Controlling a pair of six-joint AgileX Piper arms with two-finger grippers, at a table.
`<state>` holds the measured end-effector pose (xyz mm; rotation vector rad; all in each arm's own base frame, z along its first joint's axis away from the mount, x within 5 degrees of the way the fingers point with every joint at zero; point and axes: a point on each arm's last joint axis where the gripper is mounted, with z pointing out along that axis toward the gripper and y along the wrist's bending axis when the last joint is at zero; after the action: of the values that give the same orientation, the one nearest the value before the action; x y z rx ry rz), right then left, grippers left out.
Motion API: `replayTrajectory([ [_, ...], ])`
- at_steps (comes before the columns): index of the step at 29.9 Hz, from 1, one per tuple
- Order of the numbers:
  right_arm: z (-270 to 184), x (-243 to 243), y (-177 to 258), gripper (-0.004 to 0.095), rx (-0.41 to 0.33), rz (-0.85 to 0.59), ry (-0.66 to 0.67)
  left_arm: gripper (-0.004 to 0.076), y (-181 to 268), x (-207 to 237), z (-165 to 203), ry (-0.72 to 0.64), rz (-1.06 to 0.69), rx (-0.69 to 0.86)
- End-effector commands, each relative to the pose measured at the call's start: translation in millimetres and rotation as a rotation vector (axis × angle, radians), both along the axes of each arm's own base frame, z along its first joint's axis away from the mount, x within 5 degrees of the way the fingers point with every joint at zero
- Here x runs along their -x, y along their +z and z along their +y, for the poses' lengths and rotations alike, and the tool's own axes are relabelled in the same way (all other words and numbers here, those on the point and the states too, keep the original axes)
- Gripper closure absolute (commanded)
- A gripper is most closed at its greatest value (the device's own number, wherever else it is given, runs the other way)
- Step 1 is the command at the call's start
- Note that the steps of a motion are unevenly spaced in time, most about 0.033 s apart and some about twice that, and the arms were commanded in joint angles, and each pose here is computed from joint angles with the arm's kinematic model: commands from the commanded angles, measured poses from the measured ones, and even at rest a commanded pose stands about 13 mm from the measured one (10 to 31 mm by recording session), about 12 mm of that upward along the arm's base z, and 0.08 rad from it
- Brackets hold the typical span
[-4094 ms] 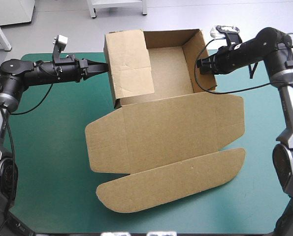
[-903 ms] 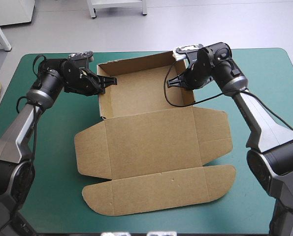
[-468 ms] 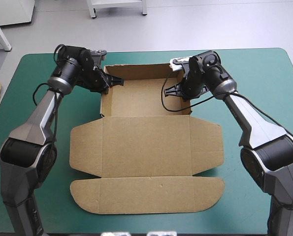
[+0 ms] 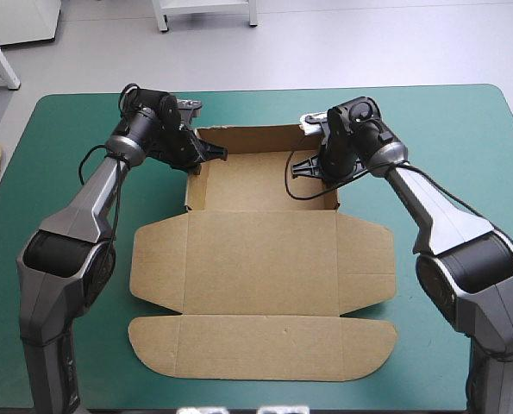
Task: Fold the box
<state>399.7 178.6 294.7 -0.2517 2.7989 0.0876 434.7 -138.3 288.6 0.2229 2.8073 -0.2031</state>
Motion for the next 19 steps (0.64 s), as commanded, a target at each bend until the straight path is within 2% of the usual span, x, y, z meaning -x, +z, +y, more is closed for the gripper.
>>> replayTrajectory([
  [1, 0, 4, 13, 0.0907, -0.008, -0.018, 0.033, 0.0733, 24, 10, -3, -0.033, -0.020, 0.021],
  [5, 3, -2, -3, 0.0907, 0.004, 0.016, 0.033, 0.0732, 15, 7, -4, -0.042, 0.000, 0.014],
  [15, 3, -3, -5, 0.0905, 0.010, 0.014, 0.051, 0.0731, 14, 7, -5, -0.051, 0.004, 0.023],
  [17, 4, -4, -3, 0.0883, 0.009, 0.005, 0.051, 0.0723, 14, 7, -6, -0.072, 0.002, 0.024],
  [19, 4, -5, 3, 0.0815, 0.004, -0.011, 0.057, 0.0673, 15, 7, -6, -0.075, -0.001, 0.023],
])
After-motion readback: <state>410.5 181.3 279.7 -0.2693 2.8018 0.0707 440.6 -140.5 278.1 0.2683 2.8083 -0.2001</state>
